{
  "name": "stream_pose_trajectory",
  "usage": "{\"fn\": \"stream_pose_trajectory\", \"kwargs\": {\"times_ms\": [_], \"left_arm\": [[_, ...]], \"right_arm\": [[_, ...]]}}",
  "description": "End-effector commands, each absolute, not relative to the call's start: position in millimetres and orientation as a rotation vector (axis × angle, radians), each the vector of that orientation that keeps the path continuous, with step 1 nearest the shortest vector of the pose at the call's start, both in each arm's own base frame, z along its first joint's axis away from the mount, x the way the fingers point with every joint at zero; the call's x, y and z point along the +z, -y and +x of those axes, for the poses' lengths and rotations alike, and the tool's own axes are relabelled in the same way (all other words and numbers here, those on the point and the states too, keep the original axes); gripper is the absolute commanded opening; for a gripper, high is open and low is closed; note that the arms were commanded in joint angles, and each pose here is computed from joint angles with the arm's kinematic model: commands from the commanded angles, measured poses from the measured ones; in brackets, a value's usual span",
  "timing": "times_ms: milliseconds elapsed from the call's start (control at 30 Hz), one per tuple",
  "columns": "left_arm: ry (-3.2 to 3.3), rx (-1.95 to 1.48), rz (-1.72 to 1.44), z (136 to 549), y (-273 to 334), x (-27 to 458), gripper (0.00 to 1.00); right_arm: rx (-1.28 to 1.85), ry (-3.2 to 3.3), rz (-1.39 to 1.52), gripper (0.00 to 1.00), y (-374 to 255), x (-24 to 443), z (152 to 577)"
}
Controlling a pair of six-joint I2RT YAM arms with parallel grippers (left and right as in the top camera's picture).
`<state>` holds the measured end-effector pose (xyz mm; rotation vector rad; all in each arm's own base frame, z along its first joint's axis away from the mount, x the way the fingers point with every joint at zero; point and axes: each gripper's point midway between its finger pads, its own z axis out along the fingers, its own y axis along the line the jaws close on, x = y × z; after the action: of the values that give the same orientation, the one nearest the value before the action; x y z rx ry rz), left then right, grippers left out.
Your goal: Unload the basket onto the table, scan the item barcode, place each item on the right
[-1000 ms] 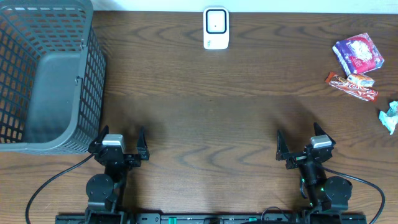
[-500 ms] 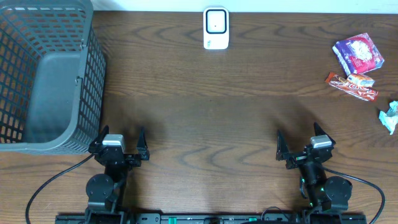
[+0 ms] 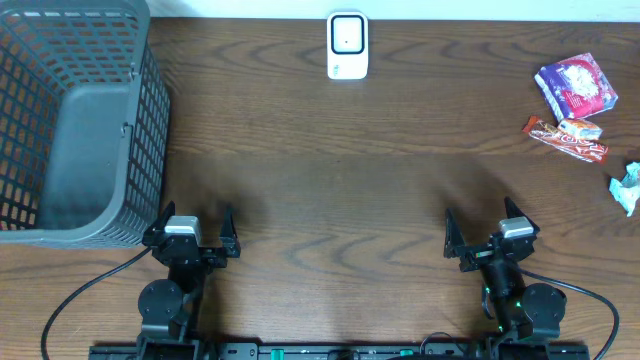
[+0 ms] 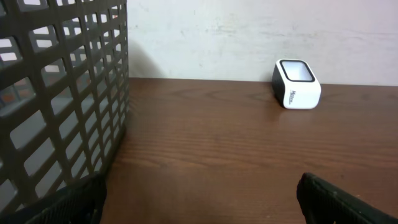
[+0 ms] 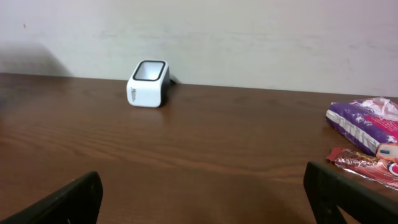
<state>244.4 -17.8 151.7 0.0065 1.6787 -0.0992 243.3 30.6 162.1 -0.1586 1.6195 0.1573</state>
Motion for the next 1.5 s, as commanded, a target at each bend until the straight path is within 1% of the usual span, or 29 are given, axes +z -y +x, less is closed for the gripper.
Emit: {"fn": "stream_pose_trajectory", "kwargs": {"times_ms": [0, 867, 1167, 1333, 1467], "left_arm": [[-1.729, -0.064, -0.023, 243.5, 10.7, 135.8, 0.98], [-1.729, -0.064, -0.023, 243.5, 10.7, 135.8, 0.98], [-1.729, -0.064, -0.023, 243.5, 10.7, 135.8, 0.98], [-1.729, -0.064, -0.023, 243.5, 10.7, 135.8, 0.98], [-1.729, -0.064, -0.023, 243.5, 10.7, 135.8, 0.98]], "right_arm": [[0.151, -1.619, -0.164, 0.99, -31.0, 161.4, 243.1], [0.15, -1.619, -0.163, 0.99, -30.8, 161.4, 243.1], [0.078, -1.637, -0.086, 0.99, -14.8, 158.3, 245.3], [0.08, -1.648, 0.093, 0.99, 3.3, 155.8, 246.0], [0.048, -1.651, 0.041, 0.99, 1.0, 155.6, 246.0]]}}
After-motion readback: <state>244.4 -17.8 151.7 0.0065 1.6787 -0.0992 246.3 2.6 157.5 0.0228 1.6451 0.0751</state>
